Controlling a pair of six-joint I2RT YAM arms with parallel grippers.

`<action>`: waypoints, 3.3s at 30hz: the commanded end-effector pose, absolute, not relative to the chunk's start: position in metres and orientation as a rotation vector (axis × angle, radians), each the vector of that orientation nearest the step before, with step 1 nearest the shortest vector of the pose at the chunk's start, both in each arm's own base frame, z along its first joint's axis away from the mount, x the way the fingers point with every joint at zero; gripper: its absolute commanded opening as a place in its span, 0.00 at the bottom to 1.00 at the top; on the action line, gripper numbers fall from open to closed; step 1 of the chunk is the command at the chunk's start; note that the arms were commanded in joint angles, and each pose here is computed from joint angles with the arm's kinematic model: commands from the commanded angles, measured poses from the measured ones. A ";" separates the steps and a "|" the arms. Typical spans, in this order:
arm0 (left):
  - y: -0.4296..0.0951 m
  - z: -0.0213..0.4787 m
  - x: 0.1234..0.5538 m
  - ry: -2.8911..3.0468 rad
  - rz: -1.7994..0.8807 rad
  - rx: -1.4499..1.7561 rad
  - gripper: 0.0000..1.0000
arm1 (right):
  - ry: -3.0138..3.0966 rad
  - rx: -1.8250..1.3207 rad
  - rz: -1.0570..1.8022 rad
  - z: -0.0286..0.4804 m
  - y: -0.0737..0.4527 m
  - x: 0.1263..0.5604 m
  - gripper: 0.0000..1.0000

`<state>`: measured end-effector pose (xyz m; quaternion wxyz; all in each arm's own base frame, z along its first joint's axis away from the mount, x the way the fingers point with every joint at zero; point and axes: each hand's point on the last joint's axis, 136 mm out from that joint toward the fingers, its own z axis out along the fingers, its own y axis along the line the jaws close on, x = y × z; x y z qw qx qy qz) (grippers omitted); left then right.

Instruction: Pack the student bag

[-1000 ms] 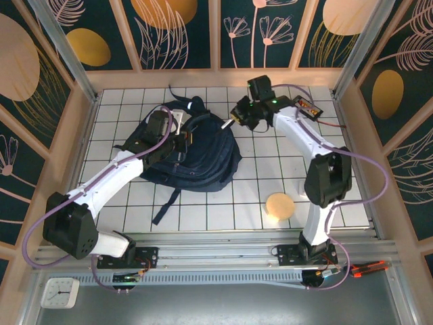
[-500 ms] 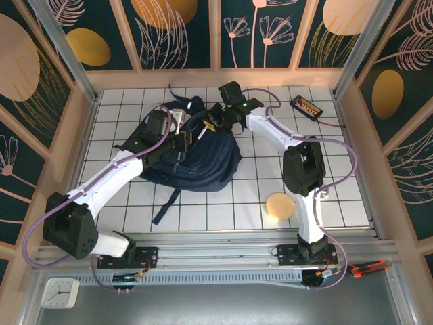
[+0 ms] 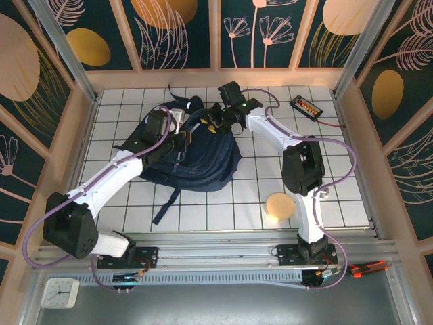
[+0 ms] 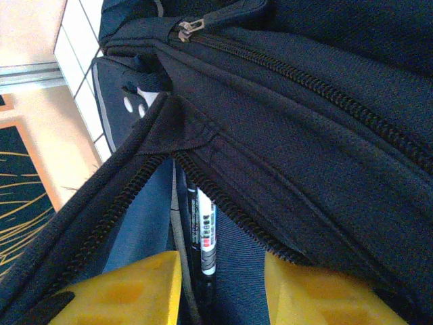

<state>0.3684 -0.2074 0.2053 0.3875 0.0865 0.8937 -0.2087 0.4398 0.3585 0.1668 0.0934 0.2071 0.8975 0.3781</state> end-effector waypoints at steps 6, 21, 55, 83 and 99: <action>-0.220 0.235 0.382 2.163 -0.599 0.231 0.00 | 2.549 0.470 1.095 0.228 0.323 0.420 0.39; -0.229 0.222 0.378 2.187 -0.682 0.219 0.00 | 2.335 0.243 0.923 0.244 0.240 0.392 0.61; -0.210 0.150 0.337 2.418 -0.648 0.165 0.00 | 2.697 -0.005 0.986 0.173 0.306 0.351 0.90; -0.223 0.208 0.359 2.288 -0.742 0.114 0.69 | 2.613 0.042 1.034 0.191 0.291 0.389 0.90; -0.144 0.245 0.329 2.143 -0.901 -0.393 0.99 | 2.620 0.003 0.958 0.204 0.280 0.408 0.90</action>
